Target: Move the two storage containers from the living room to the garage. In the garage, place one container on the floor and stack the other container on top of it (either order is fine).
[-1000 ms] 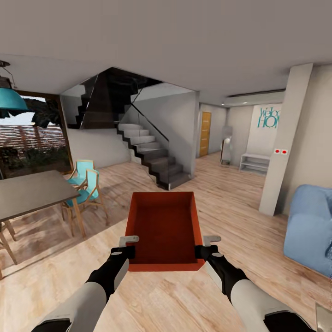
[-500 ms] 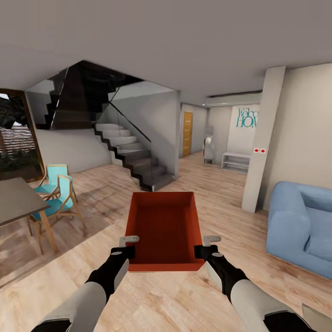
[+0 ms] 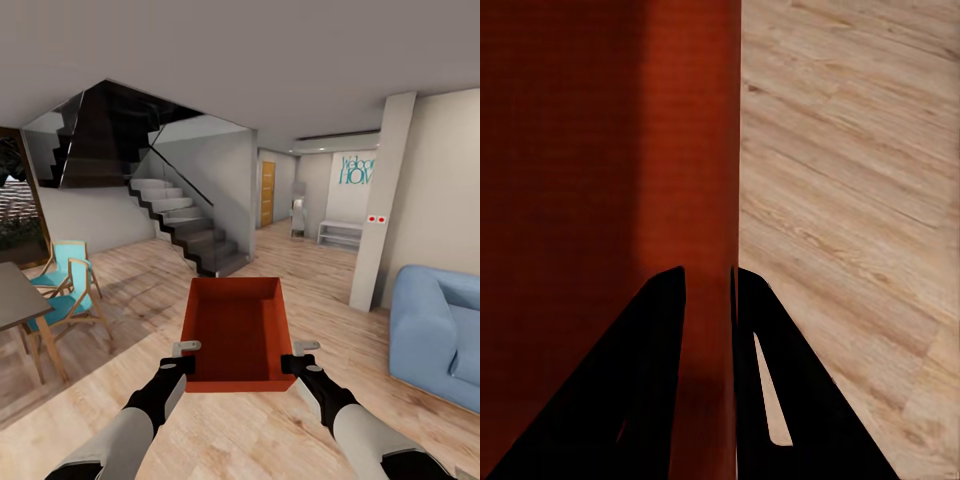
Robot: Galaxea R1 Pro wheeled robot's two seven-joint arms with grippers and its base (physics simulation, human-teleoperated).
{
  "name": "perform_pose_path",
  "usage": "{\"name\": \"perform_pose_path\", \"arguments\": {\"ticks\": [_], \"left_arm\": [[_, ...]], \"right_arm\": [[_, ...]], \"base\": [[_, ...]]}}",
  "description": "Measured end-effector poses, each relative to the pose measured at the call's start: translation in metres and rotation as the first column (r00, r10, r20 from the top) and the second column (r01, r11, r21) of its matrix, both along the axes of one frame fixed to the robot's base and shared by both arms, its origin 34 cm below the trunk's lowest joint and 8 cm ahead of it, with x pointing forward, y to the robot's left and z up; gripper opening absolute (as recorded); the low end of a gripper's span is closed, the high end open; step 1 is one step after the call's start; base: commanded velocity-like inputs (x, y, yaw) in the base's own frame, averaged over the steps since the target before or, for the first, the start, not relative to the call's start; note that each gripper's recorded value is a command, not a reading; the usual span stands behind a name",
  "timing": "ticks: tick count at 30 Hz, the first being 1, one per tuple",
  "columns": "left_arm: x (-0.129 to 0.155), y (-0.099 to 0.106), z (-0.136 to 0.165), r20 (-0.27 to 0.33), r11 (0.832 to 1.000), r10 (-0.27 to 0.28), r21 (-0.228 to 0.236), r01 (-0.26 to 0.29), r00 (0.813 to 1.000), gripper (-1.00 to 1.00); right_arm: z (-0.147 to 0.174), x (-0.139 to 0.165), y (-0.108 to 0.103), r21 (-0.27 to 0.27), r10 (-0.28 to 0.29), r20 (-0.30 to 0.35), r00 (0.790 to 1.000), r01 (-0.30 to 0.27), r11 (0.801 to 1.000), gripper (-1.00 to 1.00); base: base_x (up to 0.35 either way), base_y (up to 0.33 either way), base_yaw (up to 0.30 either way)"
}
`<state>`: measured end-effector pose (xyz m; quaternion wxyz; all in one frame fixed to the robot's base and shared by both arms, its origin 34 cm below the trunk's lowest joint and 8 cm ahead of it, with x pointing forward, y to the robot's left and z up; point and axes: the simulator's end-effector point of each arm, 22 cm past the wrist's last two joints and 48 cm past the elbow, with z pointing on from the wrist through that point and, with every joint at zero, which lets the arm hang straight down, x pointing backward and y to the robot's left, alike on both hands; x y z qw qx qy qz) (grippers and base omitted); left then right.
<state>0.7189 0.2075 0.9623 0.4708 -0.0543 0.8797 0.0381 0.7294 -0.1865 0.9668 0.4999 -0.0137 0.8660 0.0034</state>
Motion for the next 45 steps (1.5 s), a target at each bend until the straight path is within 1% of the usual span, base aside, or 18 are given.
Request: {"name": "perform_pose_path", "arguments": {"ticks": [25,45], "left_arm": [[0.0002,0.0001,0.0004,0.0,1.0,0.0,0.001,0.0,1.0,-1.0],[0.0003,0.0005,0.0003,0.0,1.0,-0.001,0.0,0.001,1.0,-1.0]], "right_arm": [[0.0,0.0,0.0001,0.001,-0.001,0.0,1.0,0.001,1.0,-1.0],[0.0,-0.0001,0.0005,0.002,-0.001,0.0,1.0,0.001,1.0,-1.0]], "base": [[0.322,0.0,-0.005],[0.322,0.0,-0.267]]}}
